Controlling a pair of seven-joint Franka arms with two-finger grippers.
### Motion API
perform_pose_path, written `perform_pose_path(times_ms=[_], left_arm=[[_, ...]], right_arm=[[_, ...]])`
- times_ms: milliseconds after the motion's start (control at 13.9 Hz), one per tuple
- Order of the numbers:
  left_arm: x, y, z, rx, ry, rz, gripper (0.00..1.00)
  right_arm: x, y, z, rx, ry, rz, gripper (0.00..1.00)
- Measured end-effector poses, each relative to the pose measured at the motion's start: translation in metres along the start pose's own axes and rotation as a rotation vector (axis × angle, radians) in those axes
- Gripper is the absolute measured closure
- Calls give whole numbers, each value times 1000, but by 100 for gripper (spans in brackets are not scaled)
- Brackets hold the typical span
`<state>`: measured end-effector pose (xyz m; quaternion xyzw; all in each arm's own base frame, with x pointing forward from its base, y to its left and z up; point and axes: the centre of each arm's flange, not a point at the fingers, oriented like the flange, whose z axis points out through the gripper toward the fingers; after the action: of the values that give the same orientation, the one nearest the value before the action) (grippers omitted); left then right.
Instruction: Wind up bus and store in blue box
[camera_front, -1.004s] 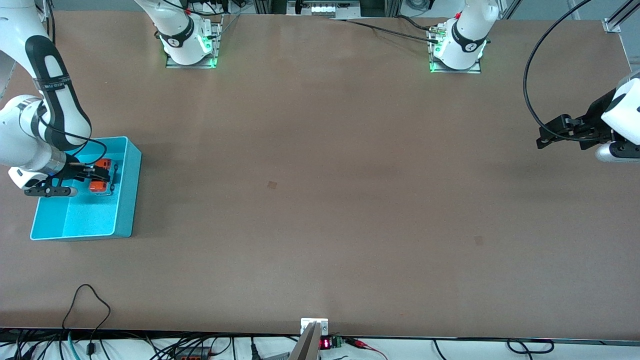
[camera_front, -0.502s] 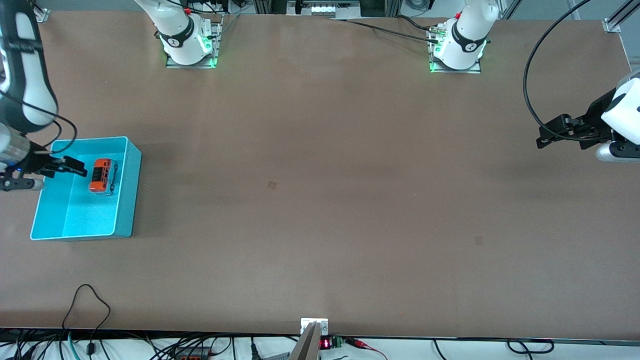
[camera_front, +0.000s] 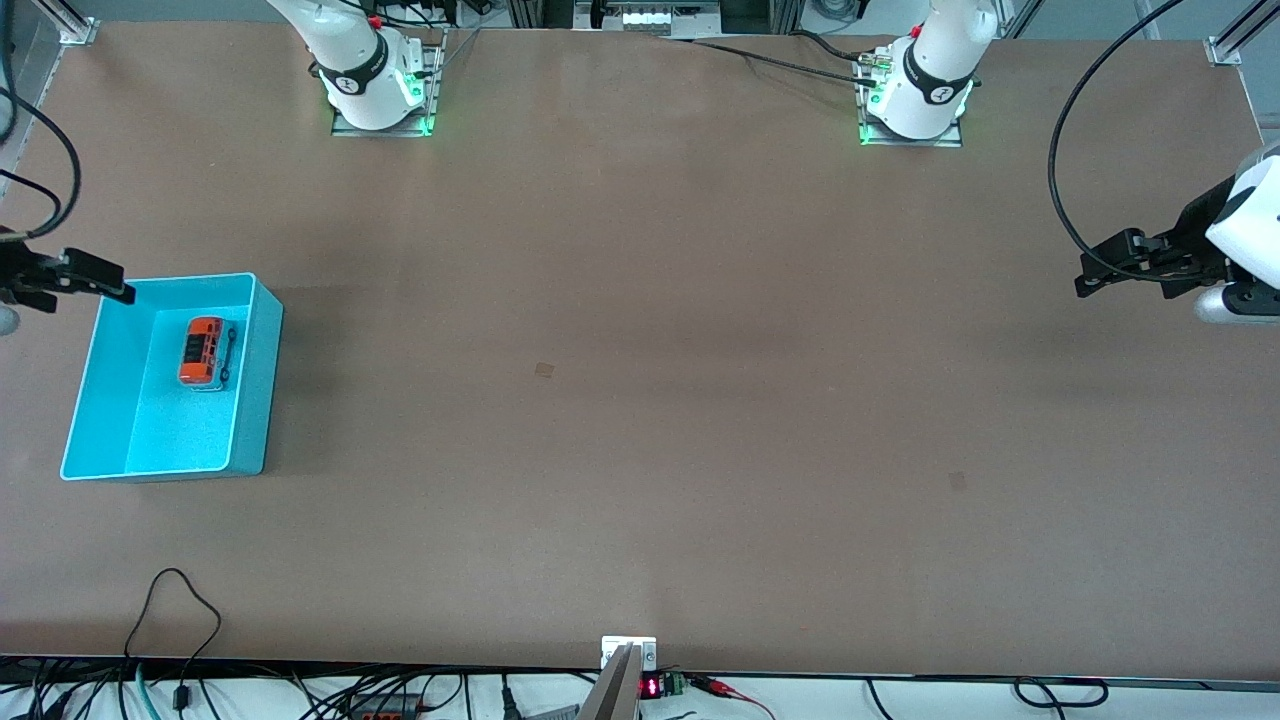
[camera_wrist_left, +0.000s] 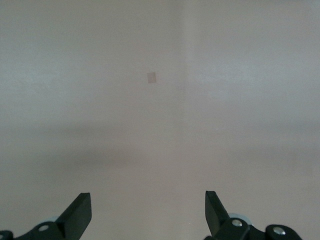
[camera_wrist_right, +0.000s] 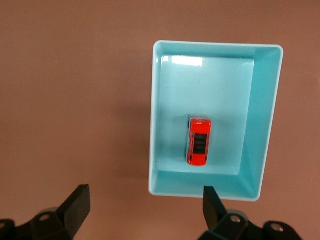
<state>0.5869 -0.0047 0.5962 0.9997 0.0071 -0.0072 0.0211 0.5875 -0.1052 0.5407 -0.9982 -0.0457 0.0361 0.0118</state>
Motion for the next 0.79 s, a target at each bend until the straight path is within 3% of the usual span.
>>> perform_pose_path(times_ms=[215,789], left_arm=[[0,0,0,0,1,0,0],[0,0,-1,0,4,1,0]], right_arm=[[-2,-25,-42,-8,-11,6,0],[17,-40,-32,-8,-40,-17,0]])
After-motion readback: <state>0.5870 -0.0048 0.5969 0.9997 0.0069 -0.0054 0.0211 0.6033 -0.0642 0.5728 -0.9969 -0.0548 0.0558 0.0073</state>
